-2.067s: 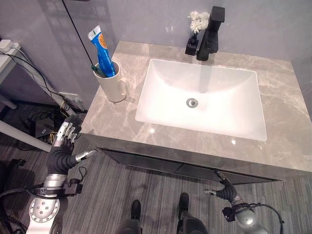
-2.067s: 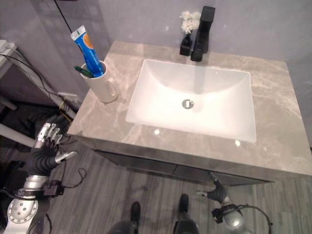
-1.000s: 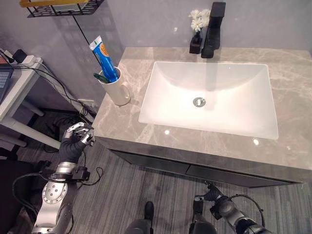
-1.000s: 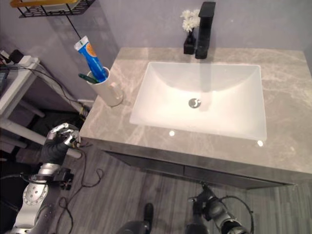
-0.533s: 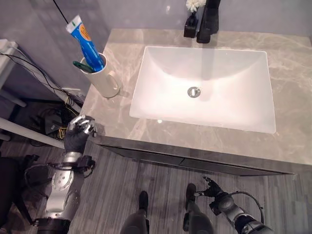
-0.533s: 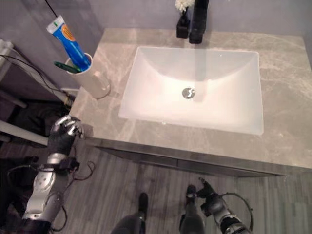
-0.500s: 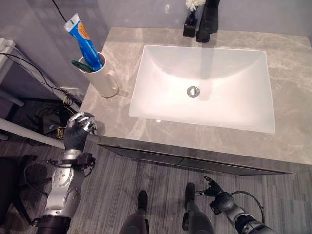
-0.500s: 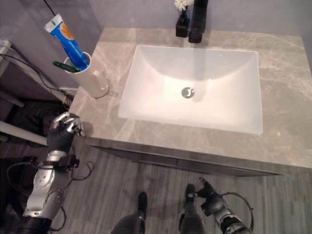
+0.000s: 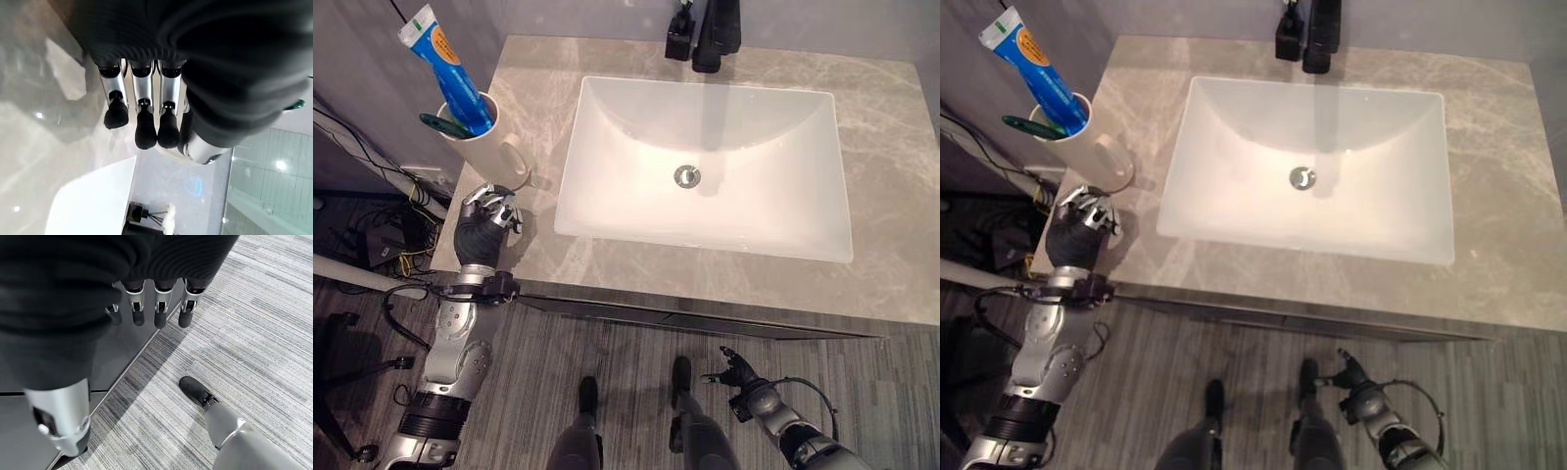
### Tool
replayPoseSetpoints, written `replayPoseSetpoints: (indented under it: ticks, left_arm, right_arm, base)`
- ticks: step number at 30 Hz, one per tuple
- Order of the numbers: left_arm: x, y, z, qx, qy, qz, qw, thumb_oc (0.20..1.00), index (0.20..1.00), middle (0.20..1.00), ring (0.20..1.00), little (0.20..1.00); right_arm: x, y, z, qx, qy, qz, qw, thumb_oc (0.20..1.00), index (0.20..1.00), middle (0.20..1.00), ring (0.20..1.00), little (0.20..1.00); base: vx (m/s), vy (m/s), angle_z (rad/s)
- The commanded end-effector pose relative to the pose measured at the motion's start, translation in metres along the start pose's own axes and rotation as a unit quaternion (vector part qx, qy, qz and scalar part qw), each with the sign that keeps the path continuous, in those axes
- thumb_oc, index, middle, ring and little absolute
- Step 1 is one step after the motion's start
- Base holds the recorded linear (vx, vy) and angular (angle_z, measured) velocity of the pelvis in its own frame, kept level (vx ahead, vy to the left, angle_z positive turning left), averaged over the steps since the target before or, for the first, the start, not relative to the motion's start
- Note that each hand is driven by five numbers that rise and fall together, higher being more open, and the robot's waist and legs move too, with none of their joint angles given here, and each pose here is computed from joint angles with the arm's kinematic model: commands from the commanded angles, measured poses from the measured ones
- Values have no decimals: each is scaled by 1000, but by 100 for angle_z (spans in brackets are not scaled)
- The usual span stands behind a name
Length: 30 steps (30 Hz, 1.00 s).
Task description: Put brush and paste in cup on sink, flatten towel.
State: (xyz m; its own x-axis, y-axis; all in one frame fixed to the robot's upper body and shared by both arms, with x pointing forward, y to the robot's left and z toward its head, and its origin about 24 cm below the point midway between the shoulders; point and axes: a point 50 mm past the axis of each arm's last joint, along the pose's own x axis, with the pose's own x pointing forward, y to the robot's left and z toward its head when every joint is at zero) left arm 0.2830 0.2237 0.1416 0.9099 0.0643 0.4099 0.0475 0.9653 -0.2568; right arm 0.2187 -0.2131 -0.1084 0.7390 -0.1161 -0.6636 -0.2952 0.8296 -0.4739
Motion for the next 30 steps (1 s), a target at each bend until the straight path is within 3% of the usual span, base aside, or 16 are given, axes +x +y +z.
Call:
replayPoseSetpoints:
  ticks: [1, 6, 30]
  left_arm:
    - [12, 3, 18, 29, -45, 14, 998, 200, 200, 200, 200, 200]
    - [9, 9, 20, 39, -43, 26, 998, 200, 200, 200, 200, 200]
    - [19, 24, 23, 55, -10, 52, 997, 200, 200, 200, 200, 200]
  right_arm:
    - [5, 1, 21, 2, -27, 1, 1000, 1000, 1000, 1000, 1000, 1000]
    - [2, -4, 8, 62, -7, -20, 998, 1000, 1000, 1000, 1000, 1000]
    - [1, 7, 12, 75, -11, -1, 997, 1000, 1000, 1000, 1000, 1000]
  base:
    - [0, 0, 0]
    - [0, 0, 0]
    - [1, 1, 0]
